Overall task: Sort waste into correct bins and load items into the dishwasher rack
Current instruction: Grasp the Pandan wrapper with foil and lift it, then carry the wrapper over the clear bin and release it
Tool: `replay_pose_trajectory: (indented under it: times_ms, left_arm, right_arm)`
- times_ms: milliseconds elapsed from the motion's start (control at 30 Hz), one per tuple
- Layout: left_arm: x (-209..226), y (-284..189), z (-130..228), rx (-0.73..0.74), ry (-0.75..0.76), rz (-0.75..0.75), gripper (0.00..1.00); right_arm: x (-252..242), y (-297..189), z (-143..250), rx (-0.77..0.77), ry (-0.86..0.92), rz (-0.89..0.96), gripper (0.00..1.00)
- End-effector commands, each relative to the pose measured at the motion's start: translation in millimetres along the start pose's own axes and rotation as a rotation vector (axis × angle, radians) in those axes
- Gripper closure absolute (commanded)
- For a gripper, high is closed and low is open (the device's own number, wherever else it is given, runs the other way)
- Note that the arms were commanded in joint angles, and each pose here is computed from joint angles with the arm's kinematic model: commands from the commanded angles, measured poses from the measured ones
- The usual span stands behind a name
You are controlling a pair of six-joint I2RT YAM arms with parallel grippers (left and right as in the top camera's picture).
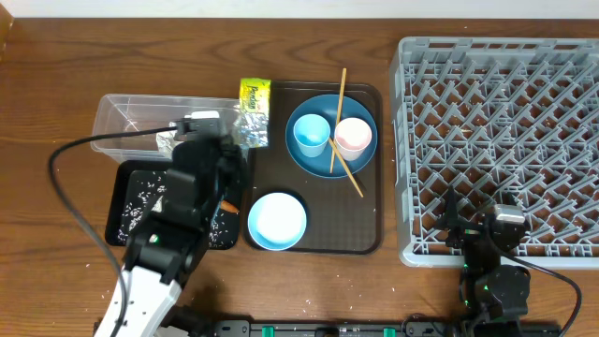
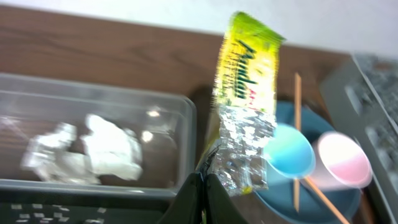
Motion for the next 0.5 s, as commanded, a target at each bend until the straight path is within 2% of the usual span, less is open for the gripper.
replay_pose_trajectory:
  times_ms: [0, 167, 467]
  left_arm:
    - [25, -1, -11, -0.077, -0.027, -0.156, 0.94]
    - [49, 22, -1, -0.047, -0.042, -0.296, 0.94]
    - [79, 79, 29, 0.048, -0.089, -0.408, 0.94]
  right_arm:
    - [3, 0, 1, 0.004, 0.003, -0.013, 0.01]
    - [3, 0, 1, 0.004, 0.003, -0.014, 0.01]
    - [3, 0, 1, 0.004, 0.003, -0.013, 0.01]
Point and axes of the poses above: each gripper's point midway between its finger pads, its own y axis out along the fingers, its own x axis along the line the jaws close on, z = x × y, the point moved 1 cm from there along -y, back along the fingers, and after that the axes turned 9 degrees about -y, right-handed, at the moved point
